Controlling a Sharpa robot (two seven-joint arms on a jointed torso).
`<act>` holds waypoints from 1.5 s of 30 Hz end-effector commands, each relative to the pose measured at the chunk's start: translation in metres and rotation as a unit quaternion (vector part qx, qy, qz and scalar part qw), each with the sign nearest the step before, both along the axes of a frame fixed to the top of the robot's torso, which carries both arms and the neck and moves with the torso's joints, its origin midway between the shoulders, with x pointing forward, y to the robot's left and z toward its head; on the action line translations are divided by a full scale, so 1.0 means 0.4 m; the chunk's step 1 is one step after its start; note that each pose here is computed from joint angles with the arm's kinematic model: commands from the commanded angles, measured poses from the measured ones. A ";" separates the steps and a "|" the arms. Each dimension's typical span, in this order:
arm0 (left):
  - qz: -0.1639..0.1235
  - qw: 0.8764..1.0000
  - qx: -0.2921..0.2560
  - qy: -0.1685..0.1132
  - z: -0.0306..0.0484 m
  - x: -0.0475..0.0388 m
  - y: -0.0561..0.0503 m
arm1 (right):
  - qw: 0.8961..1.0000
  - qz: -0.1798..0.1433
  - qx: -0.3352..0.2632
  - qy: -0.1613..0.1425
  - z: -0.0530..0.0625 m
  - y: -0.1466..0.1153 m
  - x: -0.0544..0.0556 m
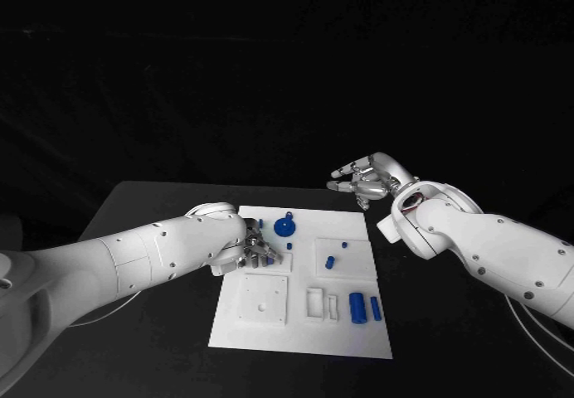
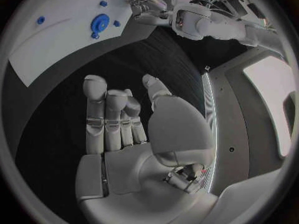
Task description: Assemble the parts on the task board
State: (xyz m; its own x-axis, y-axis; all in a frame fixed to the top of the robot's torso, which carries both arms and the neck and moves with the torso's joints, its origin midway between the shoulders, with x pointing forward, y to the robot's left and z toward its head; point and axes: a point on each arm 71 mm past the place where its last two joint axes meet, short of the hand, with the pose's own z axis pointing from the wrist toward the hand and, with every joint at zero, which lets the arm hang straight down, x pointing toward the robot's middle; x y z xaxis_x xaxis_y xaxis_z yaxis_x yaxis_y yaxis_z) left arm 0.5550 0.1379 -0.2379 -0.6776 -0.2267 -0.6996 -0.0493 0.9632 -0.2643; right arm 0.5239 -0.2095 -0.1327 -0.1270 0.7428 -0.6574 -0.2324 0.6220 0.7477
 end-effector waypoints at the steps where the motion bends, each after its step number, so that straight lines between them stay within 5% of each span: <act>1: -0.006 1.000 0.005 0.005 -0.002 -0.002 -0.002 | 1.000 0.007 -0.001 0.003 -0.002 0.003 -0.001; 45: 0.010 0.999 -0.042 -0.005 0.003 -0.007 0.025 | 1.000 0.003 0.001 0.007 -0.010 -0.003 -0.002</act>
